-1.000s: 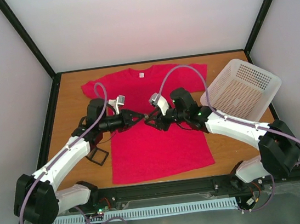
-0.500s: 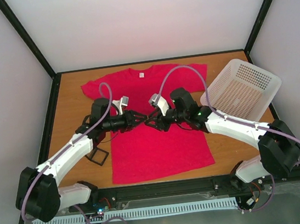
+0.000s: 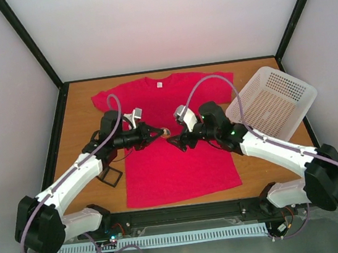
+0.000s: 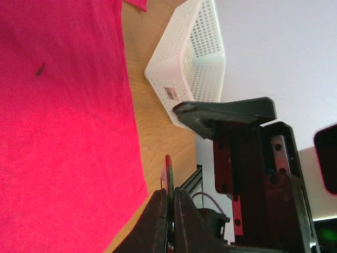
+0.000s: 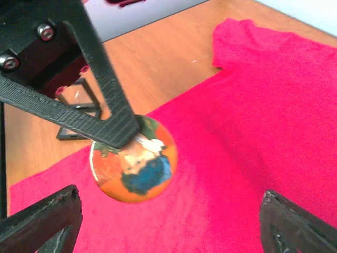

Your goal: Pin the brooch onto the clothing

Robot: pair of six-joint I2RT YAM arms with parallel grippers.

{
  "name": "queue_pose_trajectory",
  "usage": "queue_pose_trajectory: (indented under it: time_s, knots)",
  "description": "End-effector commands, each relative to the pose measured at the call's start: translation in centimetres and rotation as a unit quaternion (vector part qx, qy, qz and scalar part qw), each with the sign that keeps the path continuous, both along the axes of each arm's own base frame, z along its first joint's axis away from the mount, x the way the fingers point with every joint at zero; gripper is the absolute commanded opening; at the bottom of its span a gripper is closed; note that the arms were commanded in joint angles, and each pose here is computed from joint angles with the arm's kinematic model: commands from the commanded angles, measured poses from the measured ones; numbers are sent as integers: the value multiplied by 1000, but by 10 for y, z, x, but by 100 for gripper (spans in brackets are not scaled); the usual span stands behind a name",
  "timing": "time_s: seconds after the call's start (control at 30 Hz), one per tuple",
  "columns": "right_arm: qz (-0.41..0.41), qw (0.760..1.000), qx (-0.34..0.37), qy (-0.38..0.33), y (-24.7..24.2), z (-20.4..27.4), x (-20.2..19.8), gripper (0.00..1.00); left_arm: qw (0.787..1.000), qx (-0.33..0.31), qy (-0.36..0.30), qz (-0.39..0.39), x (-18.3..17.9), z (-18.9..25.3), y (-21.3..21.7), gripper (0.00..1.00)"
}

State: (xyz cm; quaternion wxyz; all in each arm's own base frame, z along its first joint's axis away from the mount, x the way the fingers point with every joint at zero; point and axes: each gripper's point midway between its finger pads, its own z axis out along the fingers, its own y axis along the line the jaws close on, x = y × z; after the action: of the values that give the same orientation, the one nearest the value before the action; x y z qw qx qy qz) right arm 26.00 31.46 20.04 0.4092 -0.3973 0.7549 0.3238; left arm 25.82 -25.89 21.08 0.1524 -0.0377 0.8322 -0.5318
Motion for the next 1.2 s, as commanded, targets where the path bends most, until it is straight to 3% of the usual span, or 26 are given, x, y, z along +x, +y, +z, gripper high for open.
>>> queue_pose_trajectory:
  time_s: [0.0,0.1,0.2,0.27,0.5,0.57,0.7,0.8,0.97,1.0,1.07,1.17]
  knots:
    - [-10,994,-22,-107,-15,18,5,92,996,-15,75,50,-2,8,6,1]
    - [49,972,-3,-230,-11,20,-16,93,984,-7,157,85,-6,-6,12,1]
    - [130,915,-65,-376,0,2,-47,99,965,-26,239,103,-13,-18,17,1]
    - [128,895,-96,-417,5,-2,-45,99,955,-45,274,108,-18,-19,17,1]
    - [124,875,-113,-454,21,-2,-29,67,935,-81,319,132,-26,-25,24,1]
    - [140,874,-116,-451,27,-5,-29,65,934,-84,320,131,-28,-26,25,1]
    - [177,873,-111,-442,39,-12,-34,50,933,-89,322,134,-29,-27,28,1]
    - [177,876,-109,-435,44,-14,-31,47,933,-91,322,133,-30,-27,29,1]
    - [178,880,-109,-428,49,-18,-28,28,932,-93,325,130,-30,-28,29,1]
    - [177,880,-110,-428,49,-19,-28,24,933,-93,322,131,-29,-27,30,1]
    - [175,882,-111,-424,49,-20,-27,4,933,-94,321,130,-29,-27,30,1]
    - [160,891,-112,-410,46,-20,-24,3,938,-92,307,133,-27,-26,33,5]
